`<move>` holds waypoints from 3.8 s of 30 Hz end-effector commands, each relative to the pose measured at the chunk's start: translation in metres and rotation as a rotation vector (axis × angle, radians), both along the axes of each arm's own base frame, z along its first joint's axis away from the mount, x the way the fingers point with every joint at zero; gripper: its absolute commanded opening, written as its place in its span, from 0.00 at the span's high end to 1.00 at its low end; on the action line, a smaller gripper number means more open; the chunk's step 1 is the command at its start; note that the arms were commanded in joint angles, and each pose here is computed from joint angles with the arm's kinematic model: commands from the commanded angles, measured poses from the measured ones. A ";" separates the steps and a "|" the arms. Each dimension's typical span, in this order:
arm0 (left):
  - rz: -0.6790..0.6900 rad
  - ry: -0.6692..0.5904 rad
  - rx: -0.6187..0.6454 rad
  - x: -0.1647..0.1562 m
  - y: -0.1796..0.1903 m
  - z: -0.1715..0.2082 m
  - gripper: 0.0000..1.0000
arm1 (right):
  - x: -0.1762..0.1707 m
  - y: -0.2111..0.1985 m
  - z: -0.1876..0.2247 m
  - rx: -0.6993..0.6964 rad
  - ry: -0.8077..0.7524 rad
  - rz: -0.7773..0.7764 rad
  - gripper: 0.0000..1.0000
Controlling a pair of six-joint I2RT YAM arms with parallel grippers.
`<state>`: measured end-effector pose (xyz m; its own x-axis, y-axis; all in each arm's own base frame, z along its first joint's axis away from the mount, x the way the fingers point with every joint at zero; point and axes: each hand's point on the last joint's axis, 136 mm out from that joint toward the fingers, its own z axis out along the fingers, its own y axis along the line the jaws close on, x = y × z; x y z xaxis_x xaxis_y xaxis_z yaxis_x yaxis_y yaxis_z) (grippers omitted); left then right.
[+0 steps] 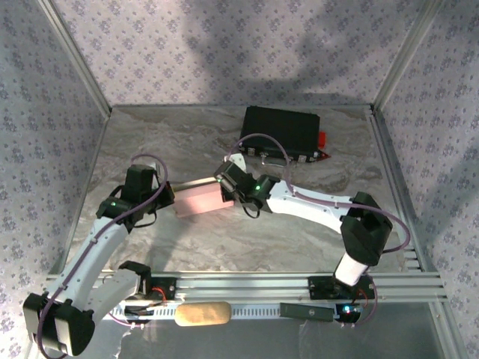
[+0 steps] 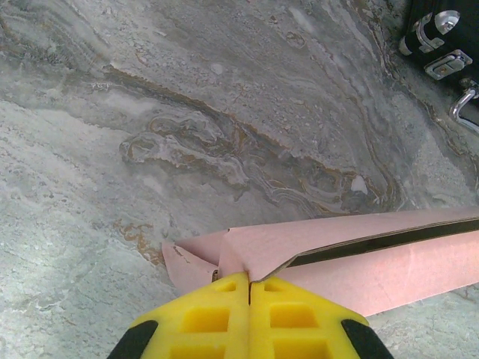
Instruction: Fold the paper box
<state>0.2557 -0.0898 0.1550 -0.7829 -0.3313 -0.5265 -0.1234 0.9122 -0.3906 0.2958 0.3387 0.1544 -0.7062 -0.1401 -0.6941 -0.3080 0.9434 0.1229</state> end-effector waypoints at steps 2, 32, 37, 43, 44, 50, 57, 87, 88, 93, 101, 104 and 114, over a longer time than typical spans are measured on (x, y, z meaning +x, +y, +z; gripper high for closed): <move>-0.032 0.178 0.057 -0.030 0.004 -0.044 1.00 | -0.025 -0.022 -0.026 -0.141 0.112 0.078 0.90; -0.049 0.169 0.080 -0.030 0.005 -0.038 1.00 | 0.018 -0.010 0.027 -0.200 0.086 0.432 0.65; -0.050 0.171 0.079 -0.029 0.005 -0.039 1.00 | 0.023 -0.011 0.023 -0.222 0.077 0.456 0.66; -0.050 0.171 0.078 -0.029 0.005 -0.038 1.00 | 0.028 -0.008 0.014 -0.216 0.103 0.474 0.71; -0.051 0.171 0.079 -0.029 0.004 -0.039 1.00 | 0.028 -0.007 0.013 -0.213 0.106 0.476 0.72; -0.051 0.169 0.076 -0.029 0.004 -0.038 1.00 | 0.030 -0.002 0.017 -0.203 0.099 0.484 0.79; -0.049 0.168 0.077 -0.029 0.004 -0.038 1.00 | 0.025 0.003 0.023 -0.202 0.089 0.505 0.92; -0.030 0.169 0.056 -0.028 0.003 -0.044 1.00 | -0.017 0.006 -0.007 -0.096 0.244 0.201 1.00; -0.029 0.165 0.056 -0.028 0.003 -0.043 1.00 | -0.017 0.005 -0.008 -0.098 0.243 0.194 1.00; -0.027 0.165 0.055 -0.027 0.003 -0.042 1.00 | -0.020 -0.001 -0.014 -0.102 0.243 0.156 1.00; -0.022 0.172 0.052 -0.028 0.003 -0.045 1.00 | -0.028 -0.008 -0.021 -0.109 0.225 0.106 1.00; -0.020 0.170 0.049 -0.029 0.002 -0.045 1.00 | -0.032 -0.013 -0.025 -0.122 0.211 0.081 1.00; 0.002 0.143 0.024 -0.028 0.001 -0.045 1.00 | -0.044 -0.030 -0.056 -0.166 0.136 0.030 1.00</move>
